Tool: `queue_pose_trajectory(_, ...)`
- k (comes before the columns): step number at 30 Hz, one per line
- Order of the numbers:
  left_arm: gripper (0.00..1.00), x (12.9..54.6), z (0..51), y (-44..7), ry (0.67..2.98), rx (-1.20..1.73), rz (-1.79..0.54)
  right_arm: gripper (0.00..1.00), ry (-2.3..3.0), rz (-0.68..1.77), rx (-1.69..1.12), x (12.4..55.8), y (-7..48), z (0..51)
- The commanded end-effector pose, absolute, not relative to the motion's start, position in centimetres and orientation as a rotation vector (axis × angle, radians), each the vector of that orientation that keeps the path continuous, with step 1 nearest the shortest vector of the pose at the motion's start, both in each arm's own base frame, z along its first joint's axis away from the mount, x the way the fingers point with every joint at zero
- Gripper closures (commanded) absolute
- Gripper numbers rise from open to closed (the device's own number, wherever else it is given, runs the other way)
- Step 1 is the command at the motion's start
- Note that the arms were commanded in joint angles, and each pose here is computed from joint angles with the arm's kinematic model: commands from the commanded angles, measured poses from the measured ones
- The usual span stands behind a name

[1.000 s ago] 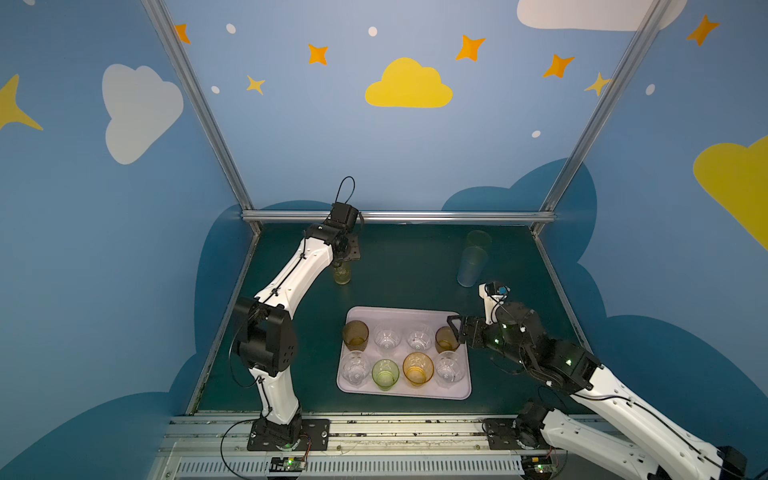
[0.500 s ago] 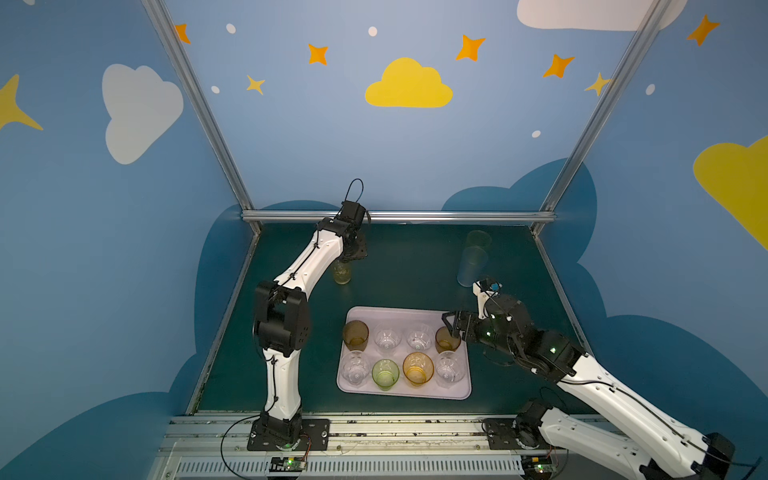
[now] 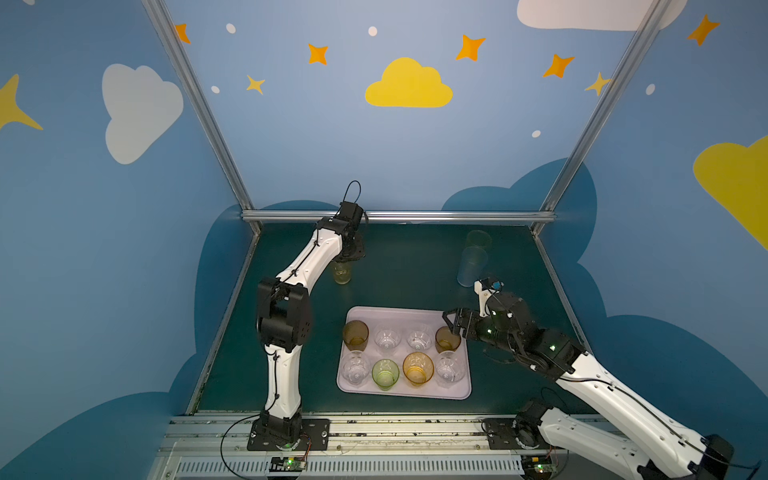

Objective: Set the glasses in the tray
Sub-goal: 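Close the left gripper on the tall amber glass and lift it, then carry the tall amber glass over the tray with the left gripper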

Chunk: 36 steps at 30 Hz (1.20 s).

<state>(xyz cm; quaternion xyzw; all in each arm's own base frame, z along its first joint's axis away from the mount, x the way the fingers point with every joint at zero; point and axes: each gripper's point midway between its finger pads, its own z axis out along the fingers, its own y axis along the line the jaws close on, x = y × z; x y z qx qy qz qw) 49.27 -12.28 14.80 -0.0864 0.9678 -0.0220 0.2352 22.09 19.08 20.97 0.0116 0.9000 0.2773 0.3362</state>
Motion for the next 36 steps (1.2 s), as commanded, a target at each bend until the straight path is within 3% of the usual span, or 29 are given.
queue_pose_trajectory(1,0.83,49.2,14.4,-11.9,2.677,-0.242,-0.050,0.12,2.324,0.760,0.044,22.4,19.4,22.1)
queue_pose_trajectory(6,0.96,49.1,14.4,-11.7,2.679,-0.232,-0.036,0.12,2.328,0.767,0.065,22.4,19.2,21.9)
queue_pose_trajectory(21,0.96,46.0,18.0,-14.6,2.616,-0.174,-0.297,0.12,2.334,0.809,0.179,21.8,18.2,21.4)
queue_pose_trajectory(36,0.96,40.6,21.2,-17.8,2.548,-0.061,-0.377,0.12,2.313,0.861,0.245,20.6,17.0,21.3)
